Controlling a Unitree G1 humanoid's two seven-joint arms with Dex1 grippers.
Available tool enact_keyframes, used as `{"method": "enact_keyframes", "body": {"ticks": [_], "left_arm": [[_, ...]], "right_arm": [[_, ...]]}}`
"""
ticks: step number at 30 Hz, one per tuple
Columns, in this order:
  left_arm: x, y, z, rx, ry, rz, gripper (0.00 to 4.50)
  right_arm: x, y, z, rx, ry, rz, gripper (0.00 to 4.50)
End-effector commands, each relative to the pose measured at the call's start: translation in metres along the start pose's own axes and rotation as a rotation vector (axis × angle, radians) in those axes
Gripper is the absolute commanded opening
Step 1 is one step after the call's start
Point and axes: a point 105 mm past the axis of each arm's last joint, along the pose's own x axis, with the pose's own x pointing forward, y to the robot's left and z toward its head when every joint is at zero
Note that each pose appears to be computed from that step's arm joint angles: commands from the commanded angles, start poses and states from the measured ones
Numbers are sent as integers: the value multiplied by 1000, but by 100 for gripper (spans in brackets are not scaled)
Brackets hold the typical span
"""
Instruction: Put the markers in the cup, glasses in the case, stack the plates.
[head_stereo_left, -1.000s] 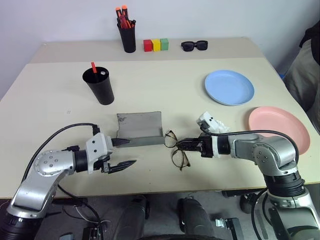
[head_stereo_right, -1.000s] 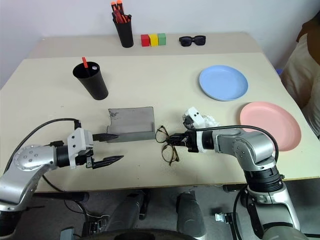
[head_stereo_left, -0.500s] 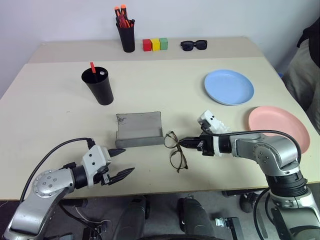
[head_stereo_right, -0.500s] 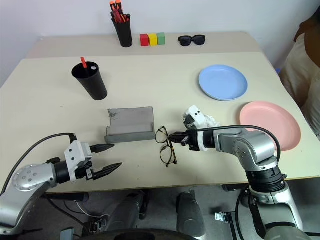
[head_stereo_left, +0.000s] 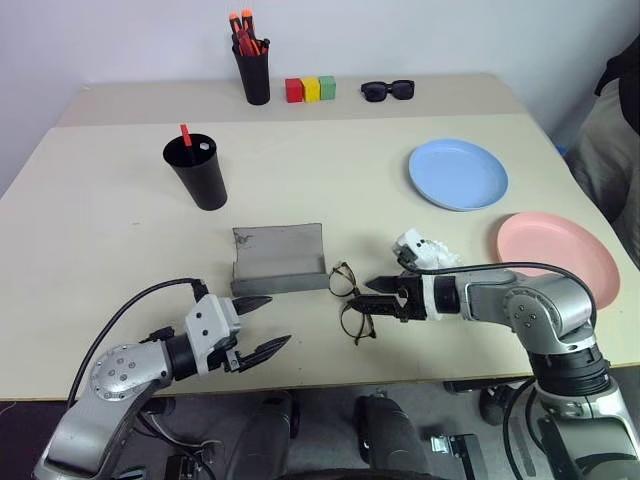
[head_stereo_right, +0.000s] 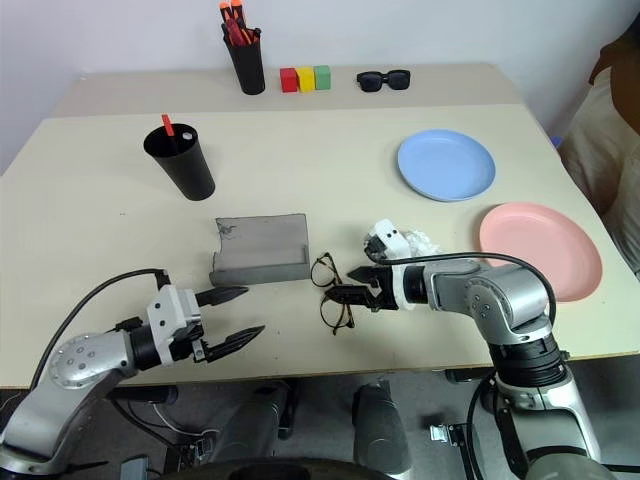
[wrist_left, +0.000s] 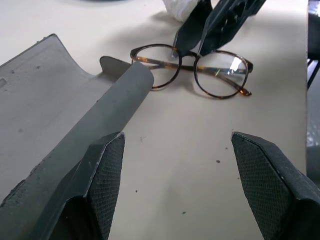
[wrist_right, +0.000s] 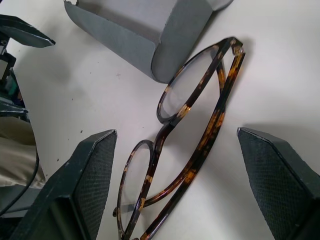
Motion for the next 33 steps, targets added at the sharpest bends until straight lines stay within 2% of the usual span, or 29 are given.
{"method": "enact_keyframes", "body": {"ticks": [1, 4, 10, 16, 20, 25, 28, 33], "left_arm": [[2, -5, 13, 27, -48, -22, 349], [2, -5, 12, 27, -43, -24, 349], [2, -5, 11, 20, -33, -23, 349], [-1, -8, 3, -20, -19, -10, 349], [-4, -3, -1, -46, -24, 42, 349], [-14, 15, -2, -86, -44, 148, 349], [-24, 26, -5, -102, -45, 201, 349], [-55, 43, -21, -87, 20, 305, 349]], "right_arm": [[-1, 7, 5, -3, -29, 24, 388], [-1, 8, 4, 6, -27, 29, 300], [-2, 9, 5, 11, -26, 30, 2], [-15, 7, 12, -42, -43, -4, 2], [-31, 8, 27, -253, -53, -52, 2], [-29, 26, 63, -476, -108, -10, 2], [-13, 42, 83, -559, -142, 57, 2], [39, 55, 120, -666, -150, 136, 2]]}}
